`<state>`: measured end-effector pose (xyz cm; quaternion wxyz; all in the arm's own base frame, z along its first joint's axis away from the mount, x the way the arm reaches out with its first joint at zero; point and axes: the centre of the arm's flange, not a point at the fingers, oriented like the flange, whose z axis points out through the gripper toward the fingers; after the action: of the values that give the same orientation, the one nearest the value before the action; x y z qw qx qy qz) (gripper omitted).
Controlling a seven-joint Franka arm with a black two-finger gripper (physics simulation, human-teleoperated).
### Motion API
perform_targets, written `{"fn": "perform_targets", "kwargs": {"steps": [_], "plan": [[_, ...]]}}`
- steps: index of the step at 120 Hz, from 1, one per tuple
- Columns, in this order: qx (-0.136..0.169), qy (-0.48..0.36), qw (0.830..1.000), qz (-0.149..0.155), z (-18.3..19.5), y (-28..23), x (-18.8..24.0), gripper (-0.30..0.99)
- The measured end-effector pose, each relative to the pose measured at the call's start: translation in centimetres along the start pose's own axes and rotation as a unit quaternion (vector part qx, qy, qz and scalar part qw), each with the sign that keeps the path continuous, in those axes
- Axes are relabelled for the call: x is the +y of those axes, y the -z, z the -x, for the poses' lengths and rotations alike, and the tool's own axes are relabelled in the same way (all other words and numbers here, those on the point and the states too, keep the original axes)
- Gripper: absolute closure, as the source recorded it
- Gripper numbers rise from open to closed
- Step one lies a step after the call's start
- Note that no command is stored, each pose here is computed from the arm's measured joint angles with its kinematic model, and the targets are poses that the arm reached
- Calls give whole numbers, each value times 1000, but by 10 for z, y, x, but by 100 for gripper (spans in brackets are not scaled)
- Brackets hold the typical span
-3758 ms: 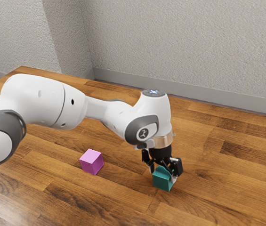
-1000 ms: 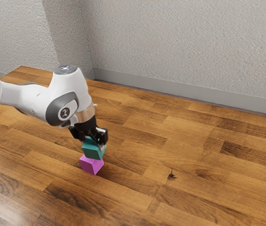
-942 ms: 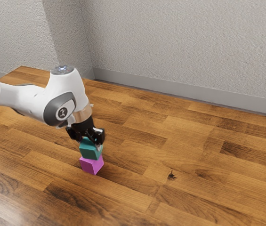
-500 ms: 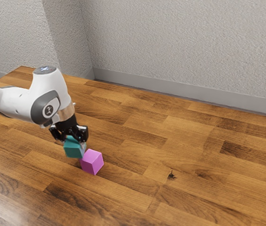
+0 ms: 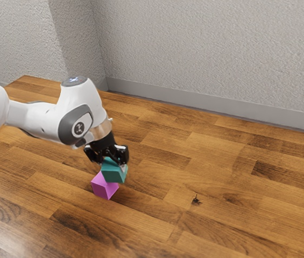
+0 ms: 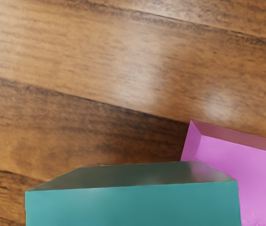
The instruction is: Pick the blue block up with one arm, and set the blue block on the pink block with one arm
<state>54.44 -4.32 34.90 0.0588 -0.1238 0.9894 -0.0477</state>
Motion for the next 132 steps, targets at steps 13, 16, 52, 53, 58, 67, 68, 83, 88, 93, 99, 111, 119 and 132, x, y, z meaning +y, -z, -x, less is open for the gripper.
{"fn": "perform_targets", "kwargs": {"steps": [13,16,52,53,58,67,68,83,88,93,99,111,119,132], "plan": [[2,1,1000,0,2,-4,0,35],[2,0,1000,0,2,-4,-2,35],[4,-5,1000,-2,-4,6,-6,36],[4,-5,1000,-2,-4,6,-6,36],[6,-4,1000,-1,-4,6,-4,36],[10,-3,1000,1,-5,9,-1,36],[11,-3,1000,1,-5,9,0,37],[31,0,999,7,-9,15,5,38],[41,-1,999,13,-11,15,8,39],[50,-3,999,18,-12,14,10,39],[56,-5,998,24,-12,14,12,40],[60,-12,997,36,-10,16,14,40],[58,-24,997,49,-9,17,15,40],[48,-40,996,60,-9,17,13,40]]}}
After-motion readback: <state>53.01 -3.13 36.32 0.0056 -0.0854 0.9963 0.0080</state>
